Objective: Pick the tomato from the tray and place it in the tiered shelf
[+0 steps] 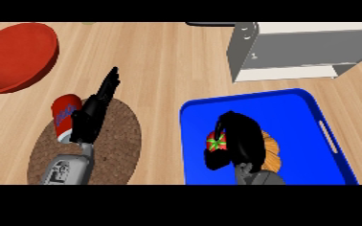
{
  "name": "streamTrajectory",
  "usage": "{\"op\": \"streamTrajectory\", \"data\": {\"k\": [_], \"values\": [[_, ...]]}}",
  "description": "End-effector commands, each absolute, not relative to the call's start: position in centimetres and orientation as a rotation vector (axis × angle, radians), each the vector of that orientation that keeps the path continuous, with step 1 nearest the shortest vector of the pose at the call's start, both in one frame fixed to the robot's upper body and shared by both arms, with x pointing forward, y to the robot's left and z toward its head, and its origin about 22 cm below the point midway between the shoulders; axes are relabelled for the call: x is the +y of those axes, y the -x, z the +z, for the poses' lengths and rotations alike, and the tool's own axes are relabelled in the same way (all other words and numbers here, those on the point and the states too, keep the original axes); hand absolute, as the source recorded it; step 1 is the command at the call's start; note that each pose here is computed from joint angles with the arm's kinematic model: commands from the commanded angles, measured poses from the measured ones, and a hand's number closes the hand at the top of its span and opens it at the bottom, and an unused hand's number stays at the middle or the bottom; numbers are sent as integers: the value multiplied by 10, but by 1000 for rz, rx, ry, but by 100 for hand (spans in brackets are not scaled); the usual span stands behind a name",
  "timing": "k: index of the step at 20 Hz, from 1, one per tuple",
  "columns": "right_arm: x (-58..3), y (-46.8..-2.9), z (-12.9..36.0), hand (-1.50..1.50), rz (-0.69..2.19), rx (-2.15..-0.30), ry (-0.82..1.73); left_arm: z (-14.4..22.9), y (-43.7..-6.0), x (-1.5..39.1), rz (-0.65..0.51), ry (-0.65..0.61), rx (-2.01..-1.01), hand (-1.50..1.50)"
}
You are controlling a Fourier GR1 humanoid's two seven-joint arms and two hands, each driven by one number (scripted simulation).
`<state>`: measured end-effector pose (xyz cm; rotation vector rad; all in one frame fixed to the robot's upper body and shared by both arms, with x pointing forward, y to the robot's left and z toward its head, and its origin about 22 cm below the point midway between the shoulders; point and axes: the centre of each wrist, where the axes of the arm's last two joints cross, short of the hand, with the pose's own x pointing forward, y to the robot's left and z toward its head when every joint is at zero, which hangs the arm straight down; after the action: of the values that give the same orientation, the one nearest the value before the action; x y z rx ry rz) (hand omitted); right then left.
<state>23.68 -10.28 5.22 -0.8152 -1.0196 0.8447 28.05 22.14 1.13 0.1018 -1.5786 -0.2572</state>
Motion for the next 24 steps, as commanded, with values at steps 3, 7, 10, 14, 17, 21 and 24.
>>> {"op": "streamTrajectory", "data": {"k": [3,7,10,14,17,21,24], "values": [[-69,-214,80,150,928,-1248,686,8,-279,204,-255,-82,-1575,0],[-76,-184,116,150,645,-1459,545,16,-291,221,-248,-127,-1565,0],[-68,-174,149,150,612,-1521,610,23,-290,225,-256,-102,-1558,0],[-90,-159,195,150,519,-1567,680,20,-282,212,-241,-111,-1564,0],[-88,-154,208,150,439,-1584,784,21,-291,219,-263,-122,-1582,0],[-105,-161,228,150,411,-1583,927,16,-274,230,-255,-117,-1572,0],[-105,-167,252,150,336,-1635,964,18,-280,232,-245,-117,-1567,0]]}}
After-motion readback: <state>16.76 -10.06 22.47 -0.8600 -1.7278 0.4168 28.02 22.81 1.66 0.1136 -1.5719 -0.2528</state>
